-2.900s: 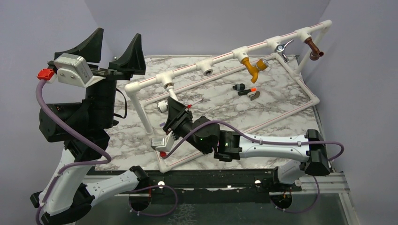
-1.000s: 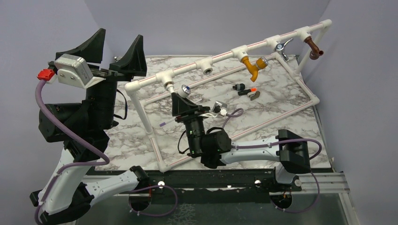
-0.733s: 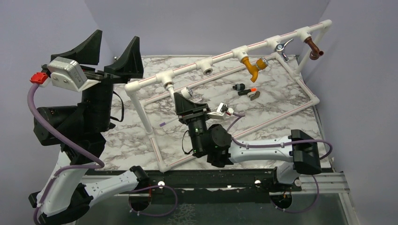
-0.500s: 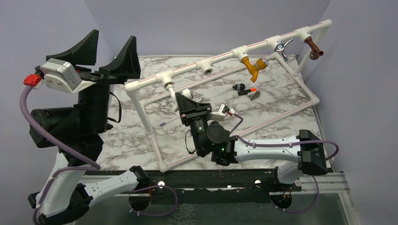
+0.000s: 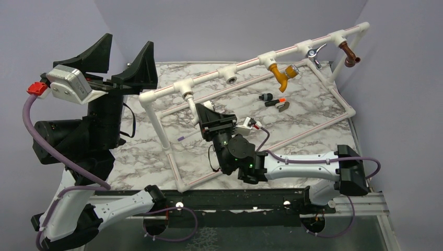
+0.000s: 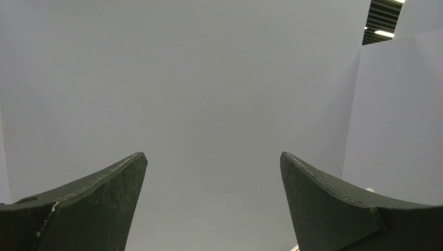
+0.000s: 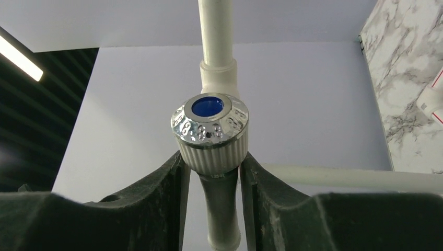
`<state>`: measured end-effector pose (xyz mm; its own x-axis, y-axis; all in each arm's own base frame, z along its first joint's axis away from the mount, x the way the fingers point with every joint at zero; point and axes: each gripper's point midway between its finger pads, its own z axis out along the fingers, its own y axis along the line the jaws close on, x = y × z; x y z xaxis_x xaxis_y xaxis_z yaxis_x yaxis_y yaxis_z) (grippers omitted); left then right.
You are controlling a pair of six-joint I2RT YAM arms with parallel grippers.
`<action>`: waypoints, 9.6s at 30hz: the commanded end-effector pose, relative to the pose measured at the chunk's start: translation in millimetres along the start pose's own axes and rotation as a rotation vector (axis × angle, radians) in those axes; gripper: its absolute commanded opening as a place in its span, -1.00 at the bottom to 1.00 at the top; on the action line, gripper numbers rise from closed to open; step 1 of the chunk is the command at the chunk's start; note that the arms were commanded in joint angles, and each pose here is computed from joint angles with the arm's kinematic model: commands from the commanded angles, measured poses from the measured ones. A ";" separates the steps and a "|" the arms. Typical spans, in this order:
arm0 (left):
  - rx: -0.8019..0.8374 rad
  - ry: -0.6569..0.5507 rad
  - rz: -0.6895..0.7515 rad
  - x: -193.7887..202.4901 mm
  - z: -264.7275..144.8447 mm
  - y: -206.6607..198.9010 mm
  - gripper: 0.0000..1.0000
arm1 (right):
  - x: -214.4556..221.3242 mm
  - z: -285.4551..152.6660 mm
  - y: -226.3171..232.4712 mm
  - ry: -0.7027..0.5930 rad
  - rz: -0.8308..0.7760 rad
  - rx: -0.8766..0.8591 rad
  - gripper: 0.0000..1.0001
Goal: Install the water faucets
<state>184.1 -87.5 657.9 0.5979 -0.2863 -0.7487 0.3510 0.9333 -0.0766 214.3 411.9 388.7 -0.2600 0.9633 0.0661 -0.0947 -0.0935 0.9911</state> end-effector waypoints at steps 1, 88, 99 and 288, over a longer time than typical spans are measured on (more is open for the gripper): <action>-0.005 -0.008 -0.008 -6.7 1.3 1.3 0.98 | -7.1 -0.7 2.7 -0.002 -0.012 -0.005 0.02; 0.013 0.028 -0.006 3.2 5.9 -8.7 0.98 | 12.7 -16.3 29.5 -0.054 -2.966 -1.004 0.58; 0.018 0.032 -0.014 3.6 5.6 -10.5 0.98 | 14.8 -5.9 18.1 0.024 -2.939 -0.933 0.29; 0.039 0.096 -0.022 11.0 2.8 -26.8 0.98 | 6.2 -16.4 -4.3 -0.002 -3.300 -1.145 0.20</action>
<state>183.6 -122.3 648.5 0.5133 -0.2849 -0.8095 0.4114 0.9095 -0.0592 192.1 417.3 375.2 0.7820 -0.5354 0.3192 0.2497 -0.2002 -0.9474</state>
